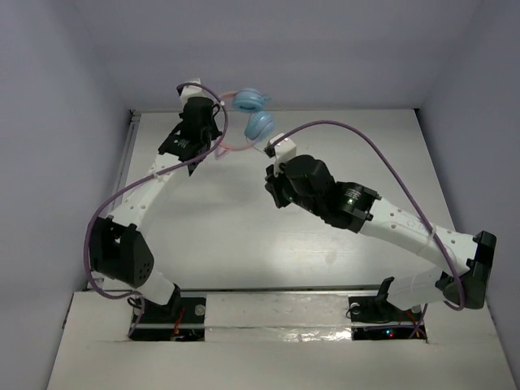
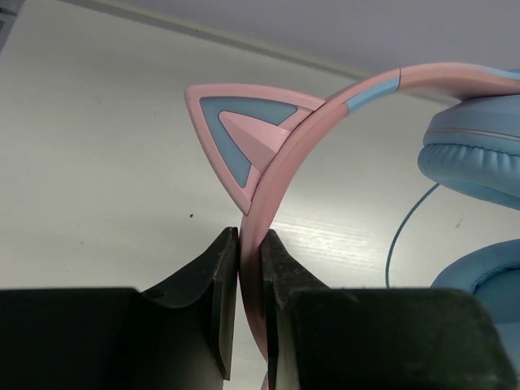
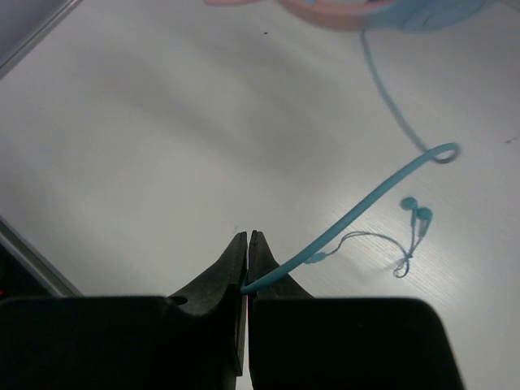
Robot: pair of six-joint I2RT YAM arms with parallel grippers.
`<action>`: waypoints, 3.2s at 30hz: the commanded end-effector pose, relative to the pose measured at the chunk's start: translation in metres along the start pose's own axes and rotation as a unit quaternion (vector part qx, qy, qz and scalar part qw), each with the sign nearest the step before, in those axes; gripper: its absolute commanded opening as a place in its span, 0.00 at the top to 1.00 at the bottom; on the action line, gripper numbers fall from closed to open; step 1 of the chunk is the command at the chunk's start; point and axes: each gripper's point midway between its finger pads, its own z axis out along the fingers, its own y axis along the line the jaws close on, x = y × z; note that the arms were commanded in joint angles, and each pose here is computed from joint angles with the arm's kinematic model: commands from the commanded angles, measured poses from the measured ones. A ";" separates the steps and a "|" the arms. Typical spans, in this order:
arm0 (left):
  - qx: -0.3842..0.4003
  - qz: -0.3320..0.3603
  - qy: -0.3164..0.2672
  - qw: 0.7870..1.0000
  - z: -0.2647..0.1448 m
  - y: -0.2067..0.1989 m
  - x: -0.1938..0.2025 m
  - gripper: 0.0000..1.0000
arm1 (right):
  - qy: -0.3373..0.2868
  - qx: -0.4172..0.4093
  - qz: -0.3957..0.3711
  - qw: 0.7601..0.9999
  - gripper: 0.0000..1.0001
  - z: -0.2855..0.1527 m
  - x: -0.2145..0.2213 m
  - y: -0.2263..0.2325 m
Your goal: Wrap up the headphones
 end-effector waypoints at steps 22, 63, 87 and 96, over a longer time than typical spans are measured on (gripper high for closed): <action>0.136 0.173 0.088 0.971 -0.025 -0.091 0.076 1.00 | -0.113 0.073 -0.042 0.990 1.00 -0.021 -0.095 -0.048; 0.367 0.233 0.282 0.855 -0.136 -0.096 0.211 1.00 | -0.224 0.031 0.166 0.960 0.91 -0.016 -0.161 -0.181; 0.453 0.097 0.107 0.880 -0.151 -0.194 0.096 1.00 | -0.176 -0.107 0.067 0.976 1.00 -0.084 -0.105 -0.061; 0.505 0.117 0.141 0.843 -0.177 -0.212 0.122 1.00 | -0.128 -0.093 0.067 0.985 1.00 -0.042 -0.087 -0.061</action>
